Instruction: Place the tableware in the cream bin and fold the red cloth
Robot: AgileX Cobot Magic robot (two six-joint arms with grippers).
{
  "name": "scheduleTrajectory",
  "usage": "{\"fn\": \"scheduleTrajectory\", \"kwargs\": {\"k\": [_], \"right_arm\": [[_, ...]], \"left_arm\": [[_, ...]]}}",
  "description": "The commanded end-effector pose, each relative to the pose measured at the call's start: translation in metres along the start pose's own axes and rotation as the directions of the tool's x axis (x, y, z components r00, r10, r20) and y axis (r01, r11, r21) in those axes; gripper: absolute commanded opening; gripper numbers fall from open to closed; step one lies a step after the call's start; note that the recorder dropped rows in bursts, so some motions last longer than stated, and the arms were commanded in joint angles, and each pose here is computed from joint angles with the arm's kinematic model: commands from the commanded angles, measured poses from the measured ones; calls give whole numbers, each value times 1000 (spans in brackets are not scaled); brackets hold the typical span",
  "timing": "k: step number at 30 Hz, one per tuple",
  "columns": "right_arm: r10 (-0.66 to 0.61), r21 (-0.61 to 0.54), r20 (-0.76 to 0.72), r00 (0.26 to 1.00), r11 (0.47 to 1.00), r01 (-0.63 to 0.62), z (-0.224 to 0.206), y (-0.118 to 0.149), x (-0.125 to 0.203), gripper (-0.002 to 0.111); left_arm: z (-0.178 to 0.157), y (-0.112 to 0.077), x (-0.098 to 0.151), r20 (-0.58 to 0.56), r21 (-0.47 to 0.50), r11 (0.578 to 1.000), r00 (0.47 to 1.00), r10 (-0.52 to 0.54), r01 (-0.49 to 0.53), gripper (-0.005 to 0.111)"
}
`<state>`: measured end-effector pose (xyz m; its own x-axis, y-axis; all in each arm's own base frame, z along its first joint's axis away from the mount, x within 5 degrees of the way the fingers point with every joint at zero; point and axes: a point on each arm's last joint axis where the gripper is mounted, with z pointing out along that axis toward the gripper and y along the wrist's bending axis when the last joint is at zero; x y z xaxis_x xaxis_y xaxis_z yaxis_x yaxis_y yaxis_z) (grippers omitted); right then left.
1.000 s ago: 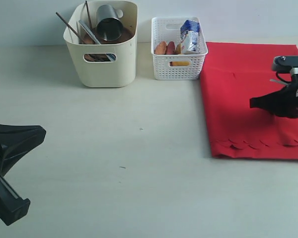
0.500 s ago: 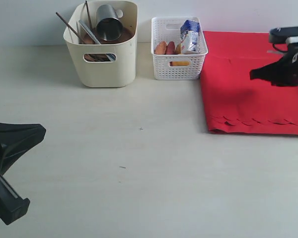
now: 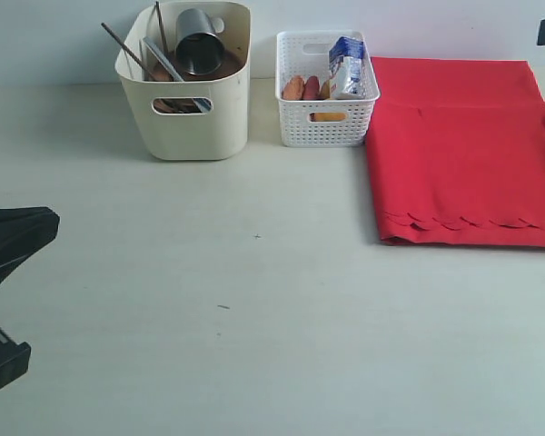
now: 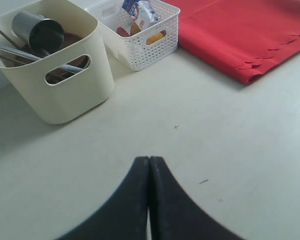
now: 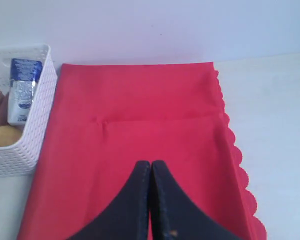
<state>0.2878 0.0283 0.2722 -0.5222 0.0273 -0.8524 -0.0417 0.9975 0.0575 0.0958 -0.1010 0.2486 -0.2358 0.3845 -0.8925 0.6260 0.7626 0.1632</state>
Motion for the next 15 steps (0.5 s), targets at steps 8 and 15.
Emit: {"fn": "scheduleTrajectory", "kwargs": {"k": [8,15], "right_arm": [[76,-3,66,995,997,-76,-66,-5,31,0],[79,-8,94,992,997,-79,-73,-5,28,0]], "left_arm": [[-1,1,1,-4,-10,1000,1000,-13,13,0],[-9,10,23,66,30,996,994,-86,85,0]]}}
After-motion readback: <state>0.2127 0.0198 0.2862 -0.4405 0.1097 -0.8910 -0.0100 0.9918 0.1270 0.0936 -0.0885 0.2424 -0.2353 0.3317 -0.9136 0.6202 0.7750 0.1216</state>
